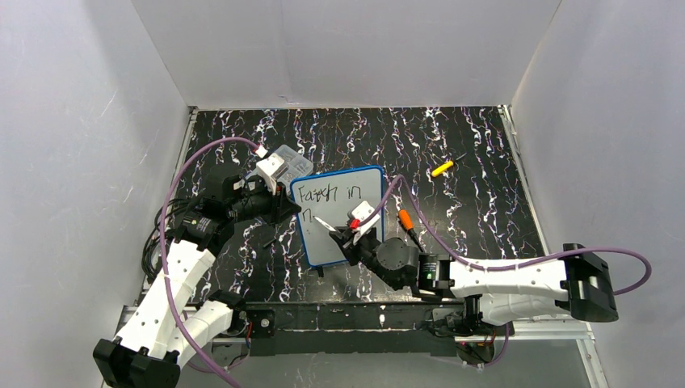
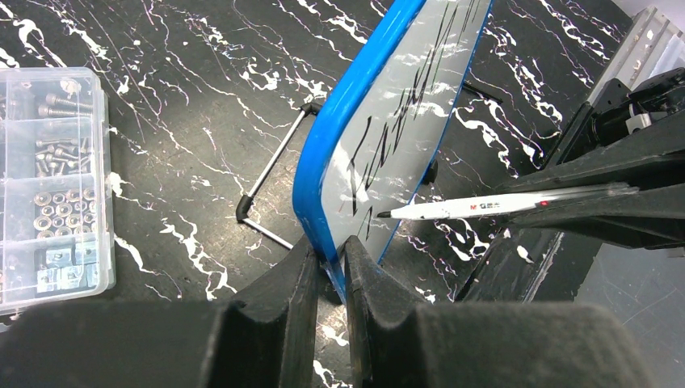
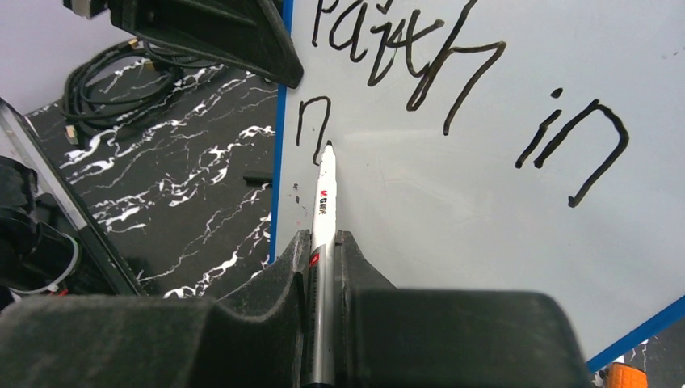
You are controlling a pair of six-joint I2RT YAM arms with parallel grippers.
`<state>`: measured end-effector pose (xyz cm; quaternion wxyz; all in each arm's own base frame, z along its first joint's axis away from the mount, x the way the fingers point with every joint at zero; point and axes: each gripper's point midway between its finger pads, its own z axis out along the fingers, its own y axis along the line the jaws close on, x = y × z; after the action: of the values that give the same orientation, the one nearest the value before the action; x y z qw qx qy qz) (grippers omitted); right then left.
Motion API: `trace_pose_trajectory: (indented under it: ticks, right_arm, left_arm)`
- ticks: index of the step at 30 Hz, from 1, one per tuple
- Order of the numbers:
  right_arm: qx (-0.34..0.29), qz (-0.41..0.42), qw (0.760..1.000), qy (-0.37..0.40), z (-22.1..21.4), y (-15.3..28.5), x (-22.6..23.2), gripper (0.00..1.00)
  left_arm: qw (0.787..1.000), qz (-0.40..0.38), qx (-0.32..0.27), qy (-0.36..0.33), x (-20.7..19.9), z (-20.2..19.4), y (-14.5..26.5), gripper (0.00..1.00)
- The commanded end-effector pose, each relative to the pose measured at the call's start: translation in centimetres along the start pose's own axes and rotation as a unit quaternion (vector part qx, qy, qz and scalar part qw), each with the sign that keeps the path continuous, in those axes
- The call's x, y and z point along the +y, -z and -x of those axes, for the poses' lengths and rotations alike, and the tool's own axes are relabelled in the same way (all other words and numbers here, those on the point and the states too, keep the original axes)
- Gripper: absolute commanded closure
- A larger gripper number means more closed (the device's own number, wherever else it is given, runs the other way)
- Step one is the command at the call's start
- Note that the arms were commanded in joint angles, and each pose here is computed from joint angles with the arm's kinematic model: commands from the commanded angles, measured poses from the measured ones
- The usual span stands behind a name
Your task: Write a sentence on the whiteboard
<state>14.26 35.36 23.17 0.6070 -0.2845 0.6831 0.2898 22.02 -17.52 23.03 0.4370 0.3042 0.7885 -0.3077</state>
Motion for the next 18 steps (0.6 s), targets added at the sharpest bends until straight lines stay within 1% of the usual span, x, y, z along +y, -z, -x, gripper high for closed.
trace_pose_trajectory:
  ticks: [1, 9, 14, 18]
  right_arm:
    - [-0.029, -0.019, 0.999, -0.005, 2.1, -0.6, -0.3, 0.99]
    - [-0.006, -0.046, 0.999, -0.003, 0.7, 0.1, -1.7, 0.99]
    - [-0.009, -0.060, 0.998, -0.004, 1.0, 0.8, -2.6, 0.99]
    - [-0.023, -0.063, 0.998, 0.000, 2.0, 0.8, -2.7, 0.99]
  left_arm:
    - [0.999, -0.001, 0.043, 0.012, 0.0, -2.6, -0.2, 1.00]
    - [0.999, -0.003, 0.042, 0.011, 0.0, -2.6, -0.2, 1.00]
    - [0.999, -0.003, 0.042, 0.011, 0.0, -2.6, -0.2, 1.00]
    - [0.999, -0.004, 0.043, 0.012, 0.0, -2.6, -0.3, 1.00]
